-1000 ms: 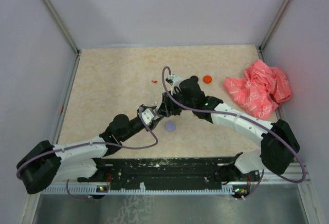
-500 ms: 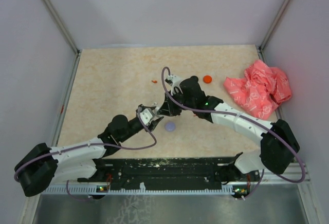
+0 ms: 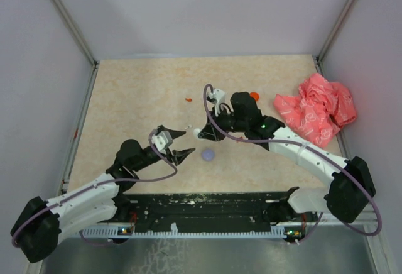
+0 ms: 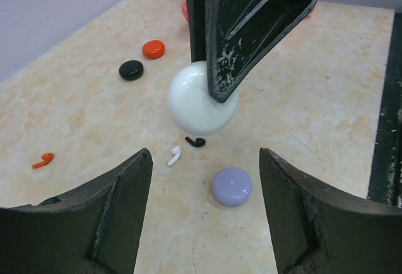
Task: Insert the wireless bluetooth earbuds into the charging case
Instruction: Pick up the charging case at the center of the board.
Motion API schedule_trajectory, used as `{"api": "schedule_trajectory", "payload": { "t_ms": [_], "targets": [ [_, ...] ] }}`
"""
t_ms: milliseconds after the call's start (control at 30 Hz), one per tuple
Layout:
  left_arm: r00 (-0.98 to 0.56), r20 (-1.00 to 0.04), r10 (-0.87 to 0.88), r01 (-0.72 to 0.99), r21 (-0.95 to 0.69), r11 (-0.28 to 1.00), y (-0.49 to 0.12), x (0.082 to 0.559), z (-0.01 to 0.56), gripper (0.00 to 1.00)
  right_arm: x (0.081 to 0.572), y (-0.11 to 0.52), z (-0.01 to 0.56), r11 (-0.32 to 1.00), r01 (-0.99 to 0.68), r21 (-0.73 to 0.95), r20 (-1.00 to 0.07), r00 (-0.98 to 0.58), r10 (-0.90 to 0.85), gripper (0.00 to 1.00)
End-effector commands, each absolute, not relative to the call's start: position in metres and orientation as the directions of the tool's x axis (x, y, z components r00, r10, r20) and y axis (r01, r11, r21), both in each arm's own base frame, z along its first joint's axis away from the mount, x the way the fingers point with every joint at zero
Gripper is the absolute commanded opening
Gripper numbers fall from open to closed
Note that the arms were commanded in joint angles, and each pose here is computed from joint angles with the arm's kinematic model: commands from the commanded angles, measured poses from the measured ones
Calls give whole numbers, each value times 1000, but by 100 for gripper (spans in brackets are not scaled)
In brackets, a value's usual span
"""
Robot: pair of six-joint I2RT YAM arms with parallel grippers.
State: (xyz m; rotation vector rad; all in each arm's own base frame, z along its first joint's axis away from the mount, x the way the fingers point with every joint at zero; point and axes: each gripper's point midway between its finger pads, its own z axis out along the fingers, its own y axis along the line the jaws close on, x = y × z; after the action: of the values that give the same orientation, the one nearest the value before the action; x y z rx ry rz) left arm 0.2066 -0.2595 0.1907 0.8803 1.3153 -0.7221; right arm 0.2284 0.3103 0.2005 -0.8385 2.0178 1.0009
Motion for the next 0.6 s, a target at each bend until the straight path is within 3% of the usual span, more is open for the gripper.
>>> {"api": "schedule_trajectory", "payload": {
  "t_ms": [0,367,567],
  "targets": [
    [87,-995,-45,947,69,312,-267,175,197,74,212,316,246,300,-918,259,-914,-333,-232,0],
    [24,-997,-77,981,9,195,-276,166,210,74,190,315,243,118,-984,136,-946,-165,-280,0],
    [-26,-995,-93,989,-40,146,-280,162,216,69,179,316,243,14,-997,75,-957,-76,-281,0]
  ]
}}
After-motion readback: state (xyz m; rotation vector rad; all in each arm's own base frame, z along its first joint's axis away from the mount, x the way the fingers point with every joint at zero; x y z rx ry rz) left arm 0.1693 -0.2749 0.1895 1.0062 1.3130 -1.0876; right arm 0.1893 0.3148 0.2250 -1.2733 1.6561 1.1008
